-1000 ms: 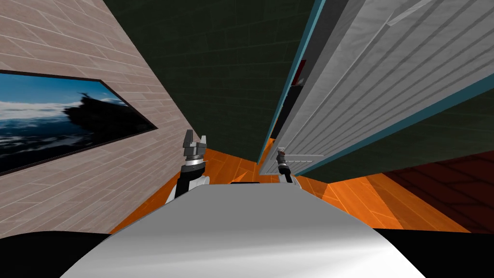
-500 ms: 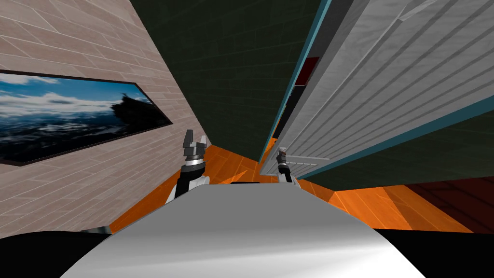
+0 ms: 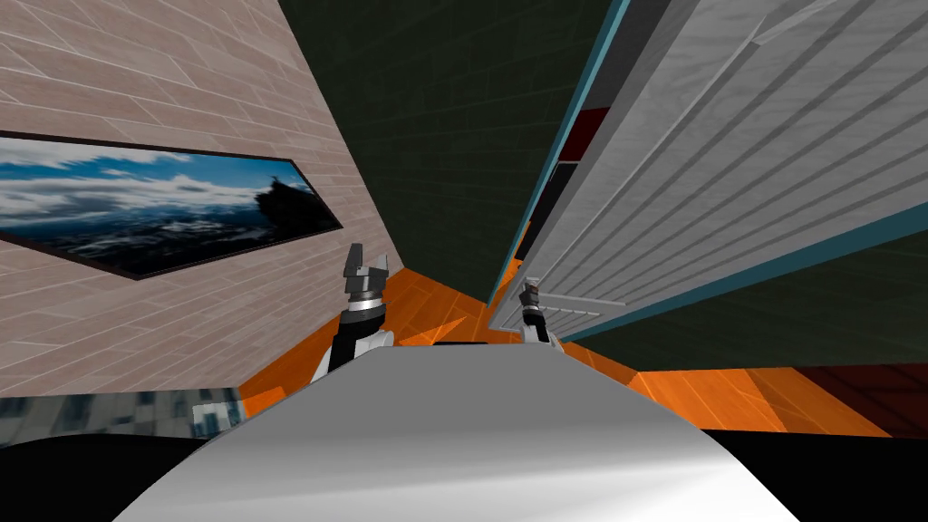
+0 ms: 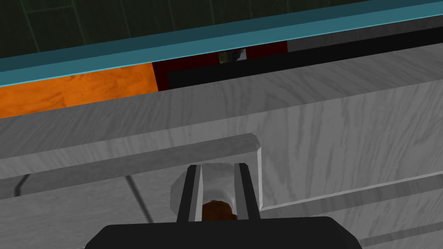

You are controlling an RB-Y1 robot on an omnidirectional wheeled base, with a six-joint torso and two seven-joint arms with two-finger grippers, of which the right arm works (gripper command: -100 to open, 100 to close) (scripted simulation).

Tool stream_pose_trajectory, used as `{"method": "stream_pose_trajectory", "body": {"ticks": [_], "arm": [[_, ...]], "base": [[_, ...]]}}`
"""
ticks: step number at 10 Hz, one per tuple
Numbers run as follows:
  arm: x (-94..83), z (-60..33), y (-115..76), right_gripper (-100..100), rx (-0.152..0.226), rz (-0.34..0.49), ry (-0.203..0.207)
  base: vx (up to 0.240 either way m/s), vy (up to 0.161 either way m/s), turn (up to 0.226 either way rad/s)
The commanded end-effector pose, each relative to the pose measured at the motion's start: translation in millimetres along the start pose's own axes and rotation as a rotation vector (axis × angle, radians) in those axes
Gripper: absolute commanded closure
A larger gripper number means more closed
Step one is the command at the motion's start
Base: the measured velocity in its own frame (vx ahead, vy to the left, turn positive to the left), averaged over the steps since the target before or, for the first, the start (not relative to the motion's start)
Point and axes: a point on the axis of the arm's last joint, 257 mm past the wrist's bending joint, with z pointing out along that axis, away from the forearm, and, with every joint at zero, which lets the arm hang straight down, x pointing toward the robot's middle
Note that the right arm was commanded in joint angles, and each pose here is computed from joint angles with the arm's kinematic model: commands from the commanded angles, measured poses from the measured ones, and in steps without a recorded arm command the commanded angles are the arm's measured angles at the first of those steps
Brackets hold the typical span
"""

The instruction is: Pull the door open

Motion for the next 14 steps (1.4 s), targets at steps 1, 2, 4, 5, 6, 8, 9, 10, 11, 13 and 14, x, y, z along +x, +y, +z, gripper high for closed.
{"method": "stream_pose_trajectory", "body": {"ticks": [1,2,4,5,6,8,9,10,11,13,14], "arm": [[-20.7,3.8,12.0,100,-0.022,-0.018,-0.027],[-20.7,3.8,12.0,100,-0.022,-0.018,-0.027],[-25.4,3.8,14.7,100,-0.030,0.057,-0.050],[-27.8,3.7,15.9,100,-0.034,0.095,-0.062],[-29.8,3.6,17.0,100,-0.038,0.132,-0.073],[-30.3,3.6,17.1,100,-0.039,0.135,-0.074],[-30.3,3.6,17.1,100,-0.039,0.135,-0.074],[-30.3,3.6,17.1,100,-0.039,0.135,-0.074],[-30.3,3.6,17.1,100,-0.039,0.135,-0.074],[-30.3,3.6,17.1,100,-0.039,0.135,-0.074],[-30.3,3.6,17.1,100,-0.039,0.135,-0.074]], "base": [[0.007,0.019,-0.055],[0.011,0.008,0.004],[-0.052,-0.045,0.166],[-0.101,-0.092,0.195],[-0.119,-0.071,0.200],[-0.068,-0.005,0.035],[-0.003,0.013,-0.045],[0.013,0.001,-0.007],[0.013,-0.006,0.017],[-0.004,0.003,-0.008],[-0.001,-0.002,-0.016]]}}
